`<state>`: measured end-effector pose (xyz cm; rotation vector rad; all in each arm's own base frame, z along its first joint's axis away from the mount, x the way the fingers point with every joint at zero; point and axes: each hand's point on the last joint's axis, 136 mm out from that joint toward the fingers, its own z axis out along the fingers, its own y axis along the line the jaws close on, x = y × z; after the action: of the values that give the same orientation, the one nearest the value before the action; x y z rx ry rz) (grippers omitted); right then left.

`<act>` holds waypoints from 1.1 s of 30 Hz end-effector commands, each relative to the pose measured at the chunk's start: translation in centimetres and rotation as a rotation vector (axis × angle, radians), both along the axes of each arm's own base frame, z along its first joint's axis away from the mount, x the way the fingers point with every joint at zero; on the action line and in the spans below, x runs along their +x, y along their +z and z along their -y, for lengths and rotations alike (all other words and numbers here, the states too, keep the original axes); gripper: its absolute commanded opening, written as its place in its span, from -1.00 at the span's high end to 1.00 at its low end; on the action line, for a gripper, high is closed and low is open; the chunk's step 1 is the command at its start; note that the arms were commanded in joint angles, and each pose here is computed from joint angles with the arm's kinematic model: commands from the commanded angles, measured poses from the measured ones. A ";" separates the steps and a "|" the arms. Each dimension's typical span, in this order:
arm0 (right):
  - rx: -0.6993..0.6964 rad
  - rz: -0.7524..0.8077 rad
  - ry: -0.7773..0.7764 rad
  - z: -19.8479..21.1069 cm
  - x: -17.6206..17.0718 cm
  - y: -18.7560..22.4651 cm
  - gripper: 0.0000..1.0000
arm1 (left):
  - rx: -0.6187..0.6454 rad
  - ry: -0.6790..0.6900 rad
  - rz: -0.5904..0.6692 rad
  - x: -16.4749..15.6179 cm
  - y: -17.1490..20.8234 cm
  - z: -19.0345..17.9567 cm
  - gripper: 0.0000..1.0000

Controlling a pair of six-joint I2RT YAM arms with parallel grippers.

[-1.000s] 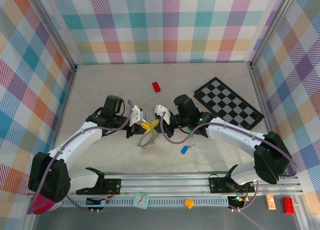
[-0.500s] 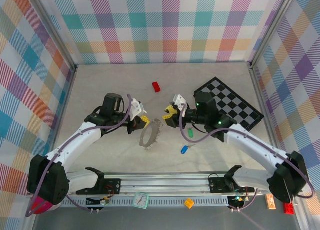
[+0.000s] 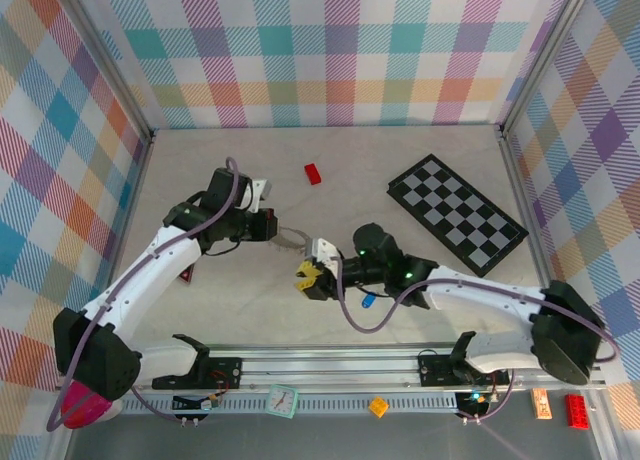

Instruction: Put the keys on the keyring

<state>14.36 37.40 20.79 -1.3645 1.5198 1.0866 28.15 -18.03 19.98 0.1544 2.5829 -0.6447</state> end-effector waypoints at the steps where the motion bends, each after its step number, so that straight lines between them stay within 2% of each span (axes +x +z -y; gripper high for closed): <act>1: 0.122 0.072 -0.060 -2.2 1.9 1.6 0.40 | -0.002 0.213 -0.235 -2.0 -0.5 -1.3 1.00; 7: 0.154 0.132 -0.194 -3.8 5.3 0.2 0.42 | -0.042 0.329 -0.448 -3.8 0.3 -0.8 1.00; 12: 0.166 0.166 -0.240 -4.3 6.4 -0.9 0.44 | -0.142 0.393 -0.554 -5.1 0.3 0.2 1.00; 16: 0.163 0.226 -0.270 -4.1 6.8 -1.7 0.45 | -0.154 0.471 -0.630 -6.4 -0.3 -0.2 1.00; 23: 0.143 0.288 -0.247 -4.5 5.8 -3.0 0.44 | -0.212 0.571 -0.679 -6.8 -0.4 -0.1 1.00; 33: 0.157 0.311 -0.300 -5.0 6.1 -3.0 0.46 | -0.249 0.610 -0.723 -7.4 -0.5 0.1 1.00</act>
<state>20.06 42.41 16.87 -1.1440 1.3661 0.7758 21.60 -17.73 18.93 -1.0454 2.9120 -0.8253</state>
